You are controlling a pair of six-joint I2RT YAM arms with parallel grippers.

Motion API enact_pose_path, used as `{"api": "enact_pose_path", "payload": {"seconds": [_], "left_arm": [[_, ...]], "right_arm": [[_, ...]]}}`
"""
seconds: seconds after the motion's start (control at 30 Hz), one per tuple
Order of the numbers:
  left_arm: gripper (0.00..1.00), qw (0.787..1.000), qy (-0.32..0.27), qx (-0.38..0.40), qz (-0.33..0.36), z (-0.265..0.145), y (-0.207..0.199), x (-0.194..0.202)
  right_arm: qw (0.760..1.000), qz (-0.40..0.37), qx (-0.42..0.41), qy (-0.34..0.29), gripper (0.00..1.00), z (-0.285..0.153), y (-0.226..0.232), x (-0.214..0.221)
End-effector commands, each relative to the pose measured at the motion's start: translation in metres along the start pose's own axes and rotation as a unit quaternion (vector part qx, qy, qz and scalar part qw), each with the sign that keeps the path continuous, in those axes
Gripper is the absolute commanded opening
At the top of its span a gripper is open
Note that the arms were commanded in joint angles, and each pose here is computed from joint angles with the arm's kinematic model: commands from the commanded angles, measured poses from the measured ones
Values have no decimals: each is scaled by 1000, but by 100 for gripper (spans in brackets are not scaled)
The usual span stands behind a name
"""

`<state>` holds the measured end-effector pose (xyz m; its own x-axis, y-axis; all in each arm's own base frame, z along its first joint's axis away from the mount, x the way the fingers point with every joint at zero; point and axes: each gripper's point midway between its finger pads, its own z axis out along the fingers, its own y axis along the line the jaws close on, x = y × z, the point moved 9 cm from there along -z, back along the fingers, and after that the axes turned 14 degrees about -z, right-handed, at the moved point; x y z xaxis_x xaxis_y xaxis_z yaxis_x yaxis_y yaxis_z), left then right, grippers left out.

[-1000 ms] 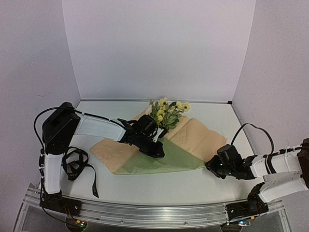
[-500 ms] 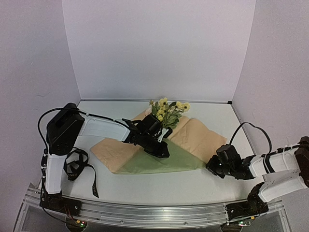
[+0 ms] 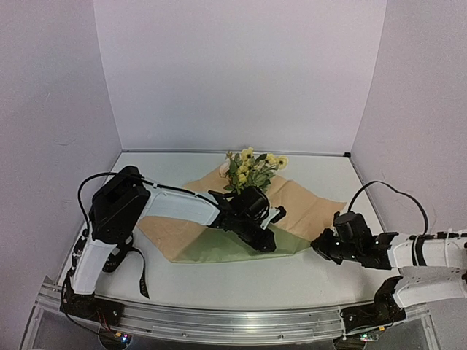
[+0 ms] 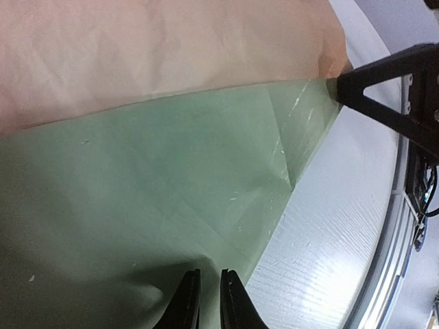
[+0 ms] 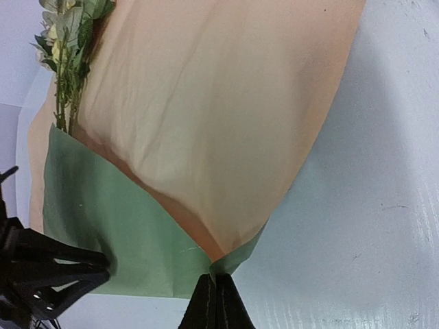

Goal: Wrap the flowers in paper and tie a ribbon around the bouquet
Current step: Fold the one-fourth-folded wrapping paper at the center of the board.

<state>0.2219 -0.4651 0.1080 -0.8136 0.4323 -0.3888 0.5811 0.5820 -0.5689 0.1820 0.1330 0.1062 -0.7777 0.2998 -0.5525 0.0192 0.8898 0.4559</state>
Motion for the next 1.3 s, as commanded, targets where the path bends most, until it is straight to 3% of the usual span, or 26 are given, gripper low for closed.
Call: {"api": "enact_pose_path", "payload": {"seconds": [0.0, 0.5, 0.93, 1.27], "left_arm": [[13, 998, -2, -15, 60, 11, -17, 1], [13, 994, 13, -67, 80, 31, -4, 18], [12, 996, 4, -42, 76, 19, -7, 24], [13, 993, -87, 29, 71, -39, -16, -17]], "right_arm": [[1000, -13, -9, 1, 0, -12, 11, -11], [996, -59, -64, 36, 0, -29, 36, -19], [986, -146, -65, 45, 0, -44, 60, -30], [983, -160, -41, 75, 0, -42, 47, -17]]}}
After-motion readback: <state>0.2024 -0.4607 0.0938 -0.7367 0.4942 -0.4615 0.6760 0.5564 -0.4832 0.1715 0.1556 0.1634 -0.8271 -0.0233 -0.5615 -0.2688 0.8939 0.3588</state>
